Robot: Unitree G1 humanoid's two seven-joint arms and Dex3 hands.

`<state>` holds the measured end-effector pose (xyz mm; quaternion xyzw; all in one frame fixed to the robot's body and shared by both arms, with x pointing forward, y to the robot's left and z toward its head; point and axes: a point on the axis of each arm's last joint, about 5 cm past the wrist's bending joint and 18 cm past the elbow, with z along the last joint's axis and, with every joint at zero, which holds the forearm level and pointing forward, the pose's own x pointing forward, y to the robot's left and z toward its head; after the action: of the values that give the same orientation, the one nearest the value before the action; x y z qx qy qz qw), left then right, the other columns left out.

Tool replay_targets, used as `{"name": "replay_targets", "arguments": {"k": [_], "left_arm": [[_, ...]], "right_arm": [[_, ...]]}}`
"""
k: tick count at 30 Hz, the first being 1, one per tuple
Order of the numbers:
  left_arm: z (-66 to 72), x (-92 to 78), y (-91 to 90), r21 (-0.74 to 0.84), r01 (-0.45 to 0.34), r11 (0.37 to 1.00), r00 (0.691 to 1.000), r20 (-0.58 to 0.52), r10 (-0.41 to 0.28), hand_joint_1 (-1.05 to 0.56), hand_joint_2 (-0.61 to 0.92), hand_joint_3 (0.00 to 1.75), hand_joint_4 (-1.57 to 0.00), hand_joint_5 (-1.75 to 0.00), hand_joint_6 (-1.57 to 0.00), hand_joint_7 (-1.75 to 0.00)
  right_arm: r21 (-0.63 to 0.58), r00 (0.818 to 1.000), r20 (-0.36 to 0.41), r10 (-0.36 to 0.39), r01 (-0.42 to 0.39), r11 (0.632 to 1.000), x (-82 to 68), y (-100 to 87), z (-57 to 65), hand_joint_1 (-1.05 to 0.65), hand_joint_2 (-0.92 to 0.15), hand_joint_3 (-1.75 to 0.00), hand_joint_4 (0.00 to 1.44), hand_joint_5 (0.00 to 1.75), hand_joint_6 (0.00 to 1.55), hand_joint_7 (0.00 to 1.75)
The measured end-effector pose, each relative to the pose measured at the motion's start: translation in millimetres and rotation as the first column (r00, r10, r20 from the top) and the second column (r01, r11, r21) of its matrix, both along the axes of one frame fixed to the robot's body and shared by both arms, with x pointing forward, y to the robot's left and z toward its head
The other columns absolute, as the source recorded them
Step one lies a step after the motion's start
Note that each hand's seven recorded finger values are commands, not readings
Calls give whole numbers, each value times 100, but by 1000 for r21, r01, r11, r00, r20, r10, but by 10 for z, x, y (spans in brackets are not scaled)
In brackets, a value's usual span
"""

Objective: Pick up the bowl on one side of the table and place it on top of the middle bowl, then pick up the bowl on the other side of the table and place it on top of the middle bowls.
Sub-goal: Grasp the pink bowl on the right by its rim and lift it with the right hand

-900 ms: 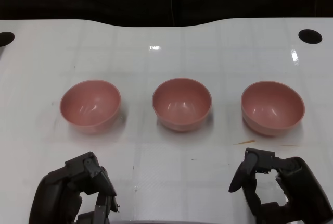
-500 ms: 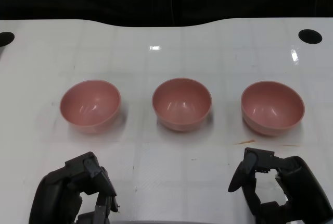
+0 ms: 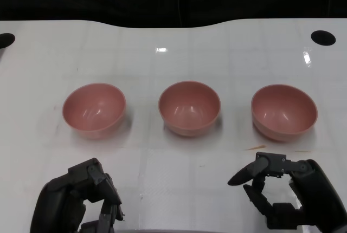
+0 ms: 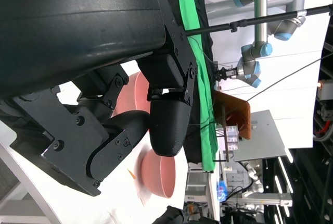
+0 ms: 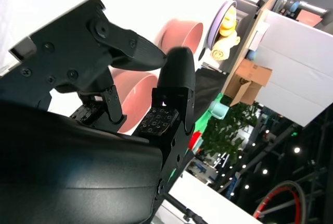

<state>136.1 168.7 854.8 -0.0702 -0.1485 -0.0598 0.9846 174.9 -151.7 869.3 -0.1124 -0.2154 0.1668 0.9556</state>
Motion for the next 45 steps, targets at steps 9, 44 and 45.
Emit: {"name": "replay_targets", "arguments": {"k": [9,44,45], "left_arm": [[-6,-3,0,2,2,1000,1000,2,-2,-11,38,142,-94,-166,-91,-144],[15,-29,24,-11,4,1000,1000,-5,-4,-10,36,147,-92,-169,-89,-145],[16,-33,23,-15,4,1000,1000,-7,-4,-10,36,147,-93,-168,-89,-144]], "right_arm": [[-186,998,-40,-46,38,982,47,-153,143,-49,-90,-4,40,64,55,6],[-816,956,193,-222,282,504,742,-95,547,-61,-82,-1,28,37,34,3],[-825,957,181,-226,273,495,763,-88,524,-61,-83,-1,27,36,34,2]]}}
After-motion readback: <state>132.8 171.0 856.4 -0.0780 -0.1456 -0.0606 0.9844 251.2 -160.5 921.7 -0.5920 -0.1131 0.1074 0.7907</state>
